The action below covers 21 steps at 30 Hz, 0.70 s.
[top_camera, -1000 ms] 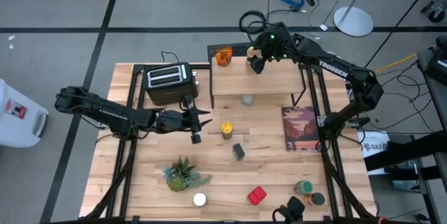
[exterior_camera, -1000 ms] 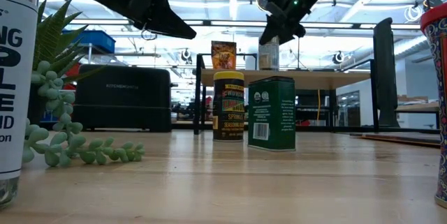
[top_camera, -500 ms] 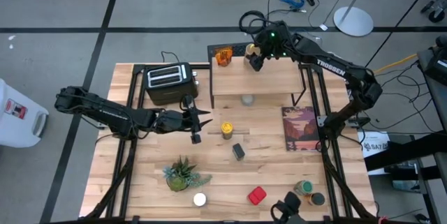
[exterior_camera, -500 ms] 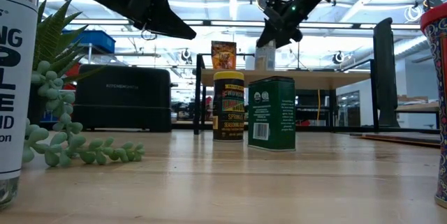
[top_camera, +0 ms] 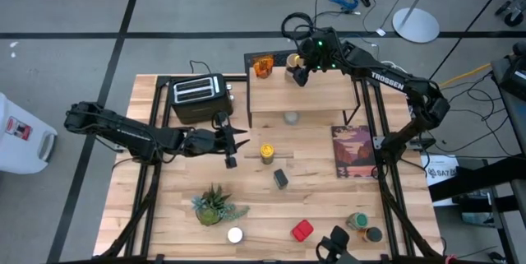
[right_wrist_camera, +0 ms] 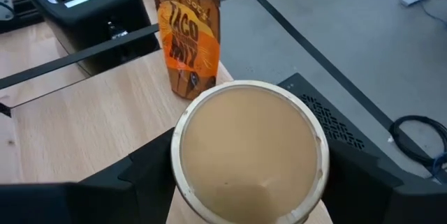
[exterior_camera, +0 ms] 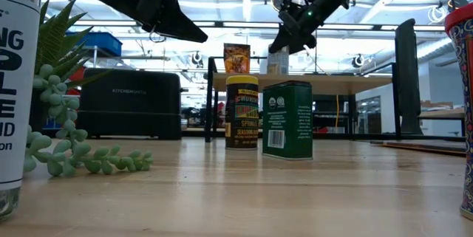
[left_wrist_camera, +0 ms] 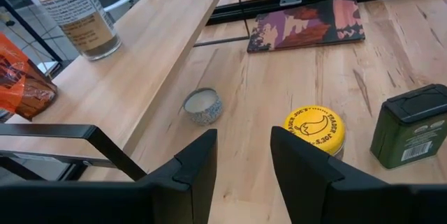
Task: Shelf spices
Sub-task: Put the golden seasoning bottle on the shelf
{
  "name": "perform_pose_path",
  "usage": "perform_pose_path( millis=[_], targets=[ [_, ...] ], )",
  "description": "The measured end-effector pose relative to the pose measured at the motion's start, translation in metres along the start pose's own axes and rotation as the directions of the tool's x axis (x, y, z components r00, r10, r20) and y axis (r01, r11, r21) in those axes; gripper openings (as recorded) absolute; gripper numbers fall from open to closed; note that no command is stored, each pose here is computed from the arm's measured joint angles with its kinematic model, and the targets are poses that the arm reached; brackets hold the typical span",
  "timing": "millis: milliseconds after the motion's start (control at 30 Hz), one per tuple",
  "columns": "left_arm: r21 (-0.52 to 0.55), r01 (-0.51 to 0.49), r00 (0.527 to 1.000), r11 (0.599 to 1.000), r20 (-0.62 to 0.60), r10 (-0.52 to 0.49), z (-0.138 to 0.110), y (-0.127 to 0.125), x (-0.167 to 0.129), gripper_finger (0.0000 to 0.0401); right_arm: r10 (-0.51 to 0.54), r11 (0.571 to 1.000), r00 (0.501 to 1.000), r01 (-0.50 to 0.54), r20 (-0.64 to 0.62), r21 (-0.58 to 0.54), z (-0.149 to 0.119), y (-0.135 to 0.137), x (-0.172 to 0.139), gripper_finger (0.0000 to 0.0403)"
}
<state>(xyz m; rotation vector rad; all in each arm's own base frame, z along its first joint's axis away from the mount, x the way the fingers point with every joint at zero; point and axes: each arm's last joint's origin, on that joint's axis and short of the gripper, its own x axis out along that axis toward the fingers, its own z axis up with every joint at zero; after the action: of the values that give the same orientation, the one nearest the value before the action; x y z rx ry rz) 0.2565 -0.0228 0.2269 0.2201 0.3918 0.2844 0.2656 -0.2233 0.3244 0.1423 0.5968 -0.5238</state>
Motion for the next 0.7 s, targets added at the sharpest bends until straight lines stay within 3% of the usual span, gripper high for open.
perform_pose_path(
  millis=[333,700],
  targets=[
    [-0.001,0.0,1.0,1.0,0.002,0.0,0.0002,0.0,0.0,0.0144,0.003,1.0,1.0,-0.003,0.011,-0.024,0.0011,0.0001,0.0,0.028],
    [-0.02,0.0,1.0,1.0,0.003,0.0,0.0004,-0.0001,-0.0001,0.0144,0.037,0.999,0.999,-0.036,0.02,-0.031,0.0021,0.0041,0.0002,0.031]
  ],
)
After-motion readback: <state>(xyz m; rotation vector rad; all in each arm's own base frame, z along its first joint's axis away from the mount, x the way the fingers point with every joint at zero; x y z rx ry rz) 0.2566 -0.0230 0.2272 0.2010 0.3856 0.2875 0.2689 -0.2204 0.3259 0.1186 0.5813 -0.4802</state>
